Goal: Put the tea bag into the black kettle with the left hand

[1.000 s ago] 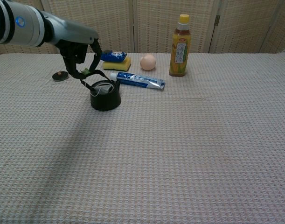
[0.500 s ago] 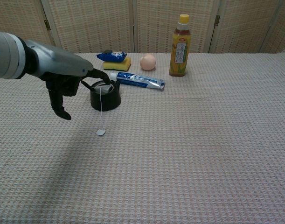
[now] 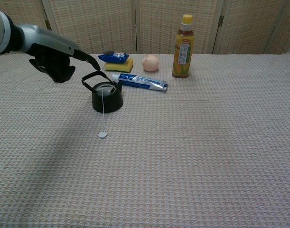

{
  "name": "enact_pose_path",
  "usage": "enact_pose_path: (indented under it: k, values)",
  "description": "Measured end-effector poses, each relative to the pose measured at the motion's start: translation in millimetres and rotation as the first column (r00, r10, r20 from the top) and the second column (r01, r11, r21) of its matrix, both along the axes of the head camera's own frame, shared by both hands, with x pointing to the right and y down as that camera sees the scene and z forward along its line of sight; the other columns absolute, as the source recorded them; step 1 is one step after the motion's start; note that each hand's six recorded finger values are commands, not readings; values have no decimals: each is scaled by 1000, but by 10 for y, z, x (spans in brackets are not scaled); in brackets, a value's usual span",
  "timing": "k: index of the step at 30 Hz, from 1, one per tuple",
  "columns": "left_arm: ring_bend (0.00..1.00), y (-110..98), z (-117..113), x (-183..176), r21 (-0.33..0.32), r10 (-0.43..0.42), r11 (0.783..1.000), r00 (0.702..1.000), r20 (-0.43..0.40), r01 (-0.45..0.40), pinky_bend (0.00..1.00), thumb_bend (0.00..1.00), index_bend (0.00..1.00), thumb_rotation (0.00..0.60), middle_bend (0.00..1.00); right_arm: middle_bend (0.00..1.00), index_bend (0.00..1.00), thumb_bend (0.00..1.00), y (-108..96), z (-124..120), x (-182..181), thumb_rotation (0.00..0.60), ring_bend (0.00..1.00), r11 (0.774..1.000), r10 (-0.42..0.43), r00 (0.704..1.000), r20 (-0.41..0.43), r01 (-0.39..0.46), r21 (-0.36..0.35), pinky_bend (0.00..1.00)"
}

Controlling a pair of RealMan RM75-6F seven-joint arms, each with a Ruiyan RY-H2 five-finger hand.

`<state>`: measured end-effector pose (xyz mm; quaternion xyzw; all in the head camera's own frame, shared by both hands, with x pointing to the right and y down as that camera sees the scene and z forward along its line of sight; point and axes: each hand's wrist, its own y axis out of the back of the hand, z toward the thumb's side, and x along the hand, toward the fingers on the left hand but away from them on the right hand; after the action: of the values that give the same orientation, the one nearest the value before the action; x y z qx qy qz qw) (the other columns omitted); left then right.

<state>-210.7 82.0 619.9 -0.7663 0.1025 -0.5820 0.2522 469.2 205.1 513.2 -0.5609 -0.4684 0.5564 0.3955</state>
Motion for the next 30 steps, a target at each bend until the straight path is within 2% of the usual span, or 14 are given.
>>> enact_pose_path:
  k: [8, 14, 19, 30]
  values:
    - [968, -204, 270, -34, -34, -9, 999, 999, 47, 11, 1000, 923, 0, 600, 1000, 0, 0, 183, -32, 19, 21, 600, 0, 1000, 10, 1000, -4, -10, -7, 0]
    - [968, -163, 429, -21, -73, 4, 997, 998, 68, 1, 1000, 922, 0, 600, 1000, 0, 0, 183, -48, 50, 18, 600, 0, 1000, 9, 1000, -6, -9, -19, 0]
    - [968, -123, 487, 78, -85, 38, 996, 996, 78, -31, 1000, 922, 0, 600, 1000, 0, 0, 183, -53, 57, 2, 600, 0, 1000, 3, 1000, -6, -4, -22, 0]
    - [968, -135, 615, 168, -100, 52, 994, 995, 87, -43, 1000, 922, 0, 600, 1000, 0, 0, 183, -49, 55, 11, 600, 0, 1000, 6, 1000, -6, -6, -22, 0]
